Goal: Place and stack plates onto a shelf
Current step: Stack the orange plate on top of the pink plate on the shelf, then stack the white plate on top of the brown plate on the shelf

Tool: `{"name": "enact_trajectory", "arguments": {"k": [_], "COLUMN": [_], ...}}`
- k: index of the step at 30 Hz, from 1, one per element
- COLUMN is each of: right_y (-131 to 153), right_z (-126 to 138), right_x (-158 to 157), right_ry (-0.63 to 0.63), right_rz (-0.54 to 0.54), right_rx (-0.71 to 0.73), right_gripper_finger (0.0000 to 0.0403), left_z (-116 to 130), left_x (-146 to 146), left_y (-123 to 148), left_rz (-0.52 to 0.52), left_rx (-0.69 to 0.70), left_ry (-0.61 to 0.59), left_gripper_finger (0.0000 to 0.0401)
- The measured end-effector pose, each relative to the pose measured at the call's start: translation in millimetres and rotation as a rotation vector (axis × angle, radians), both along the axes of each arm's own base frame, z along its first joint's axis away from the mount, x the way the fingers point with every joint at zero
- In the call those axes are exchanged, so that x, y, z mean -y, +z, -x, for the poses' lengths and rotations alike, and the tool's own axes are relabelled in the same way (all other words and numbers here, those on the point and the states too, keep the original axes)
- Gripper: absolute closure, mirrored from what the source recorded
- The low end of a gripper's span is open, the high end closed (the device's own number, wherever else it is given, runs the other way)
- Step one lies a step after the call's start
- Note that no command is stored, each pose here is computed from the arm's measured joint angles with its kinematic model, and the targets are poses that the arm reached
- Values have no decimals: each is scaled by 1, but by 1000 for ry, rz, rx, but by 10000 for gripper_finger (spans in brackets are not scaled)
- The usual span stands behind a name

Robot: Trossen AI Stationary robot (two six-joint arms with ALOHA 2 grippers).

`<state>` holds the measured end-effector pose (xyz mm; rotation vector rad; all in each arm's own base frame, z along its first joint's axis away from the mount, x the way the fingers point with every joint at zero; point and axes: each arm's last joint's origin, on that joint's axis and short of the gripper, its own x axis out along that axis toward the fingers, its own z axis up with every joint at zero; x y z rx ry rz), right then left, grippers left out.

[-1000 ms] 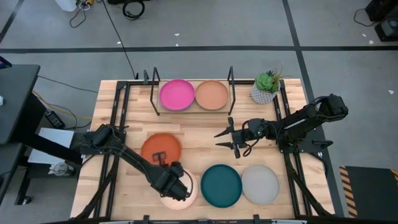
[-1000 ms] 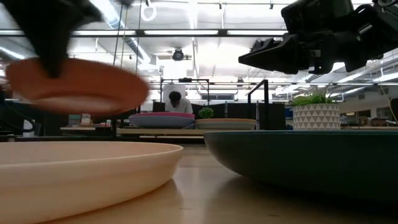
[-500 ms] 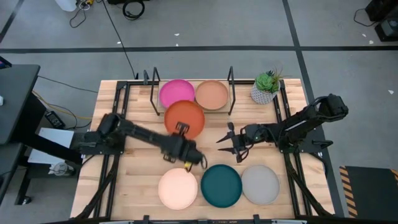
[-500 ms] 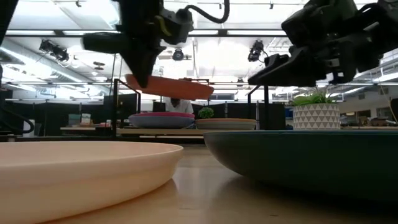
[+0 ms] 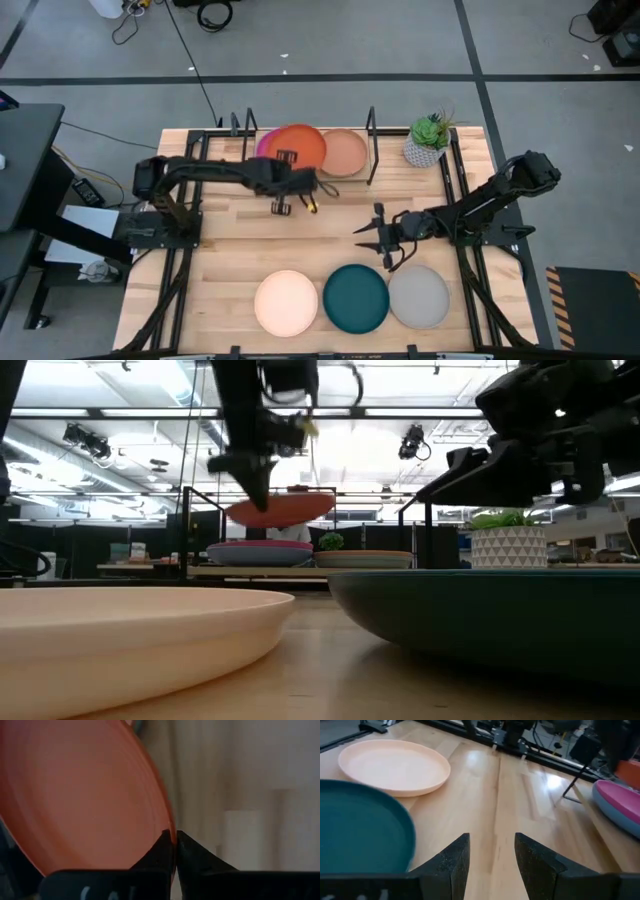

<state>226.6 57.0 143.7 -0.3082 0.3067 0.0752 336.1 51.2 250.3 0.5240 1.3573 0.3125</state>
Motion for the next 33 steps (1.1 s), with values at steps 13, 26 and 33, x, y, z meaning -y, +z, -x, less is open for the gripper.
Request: {"name": "enact_trajectory", "arguments": {"k": [13, 26, 33], "right_y": [-4, -3, -2], "right_z": [7, 7, 7], "right_x": [-11, -13, -14], "right_ry": [-25, -21, -16], "right_rz": [-4, 4, 2], "right_rx": [-8, 1, 9], "right_gripper_finger": [241, 241, 241], "left_z": [14, -7, -20], "left_x": [-53, -49, -67], "left_y": [-21, -11, -23], "left_rz": [127, 84, -77], "left_rx": [49, 261, 371], "left_ry": [157, 99, 290], "left_gripper_finger": [363, 262, 275]}}
